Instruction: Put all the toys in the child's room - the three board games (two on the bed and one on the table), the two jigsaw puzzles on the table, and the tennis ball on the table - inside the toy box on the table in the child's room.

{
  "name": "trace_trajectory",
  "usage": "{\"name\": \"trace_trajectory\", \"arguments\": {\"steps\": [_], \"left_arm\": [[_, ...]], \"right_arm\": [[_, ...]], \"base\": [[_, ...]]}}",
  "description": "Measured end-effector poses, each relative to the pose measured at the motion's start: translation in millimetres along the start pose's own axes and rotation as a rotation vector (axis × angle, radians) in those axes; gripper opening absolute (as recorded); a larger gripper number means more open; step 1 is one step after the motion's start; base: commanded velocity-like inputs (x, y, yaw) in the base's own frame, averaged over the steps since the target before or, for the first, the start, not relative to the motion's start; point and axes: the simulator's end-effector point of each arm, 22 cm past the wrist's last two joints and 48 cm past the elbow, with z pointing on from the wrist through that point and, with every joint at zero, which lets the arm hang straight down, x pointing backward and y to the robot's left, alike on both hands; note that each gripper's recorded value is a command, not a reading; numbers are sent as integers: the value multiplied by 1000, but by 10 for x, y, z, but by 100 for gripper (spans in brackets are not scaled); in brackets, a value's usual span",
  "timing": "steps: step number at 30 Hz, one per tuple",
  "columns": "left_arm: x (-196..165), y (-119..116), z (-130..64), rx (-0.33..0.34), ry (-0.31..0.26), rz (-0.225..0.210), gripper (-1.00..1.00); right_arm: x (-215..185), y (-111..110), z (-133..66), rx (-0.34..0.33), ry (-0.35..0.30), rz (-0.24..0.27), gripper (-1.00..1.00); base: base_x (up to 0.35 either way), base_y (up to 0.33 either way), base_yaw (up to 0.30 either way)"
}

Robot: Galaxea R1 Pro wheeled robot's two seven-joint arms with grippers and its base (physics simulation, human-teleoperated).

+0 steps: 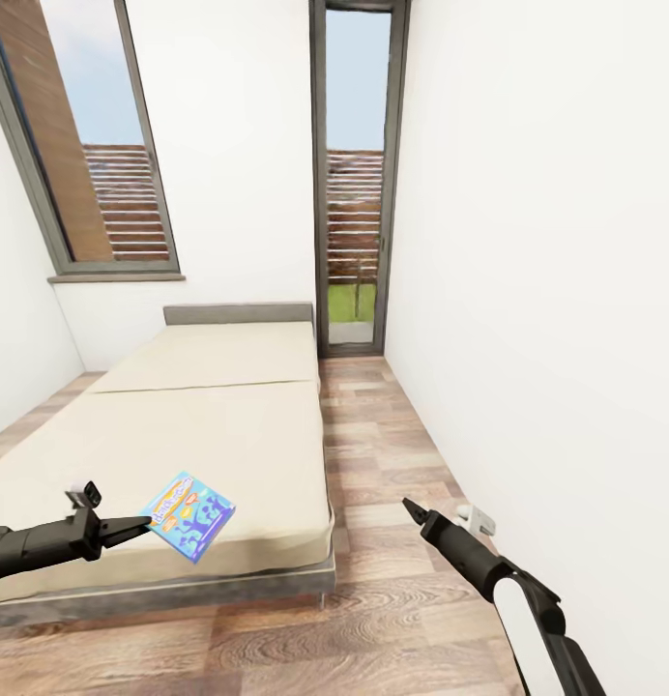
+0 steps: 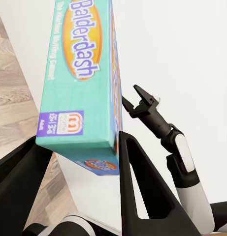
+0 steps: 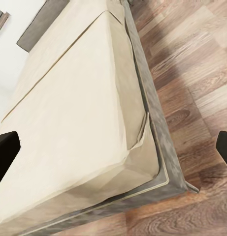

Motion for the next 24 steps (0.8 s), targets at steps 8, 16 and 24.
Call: {"name": "trace_trajectory", "arguments": {"steps": [8, 16, 24], "left_arm": [[-96, -140, -57, -9, -1, 4, -100], [-186, -284, -95, -13, -2, 8, -100], [-268, -426, -117, -14, -3, 10, -100]], "right_arm": [[-71, 116, -21, 0, 8, 4, 100], [-185, 228, -59, -1, 7, 5, 100], [-325, 349, -99, -4, -8, 1, 100]], "base": [[-5, 0, 211], [-35, 3, 274], [-144, 35, 114]]}}
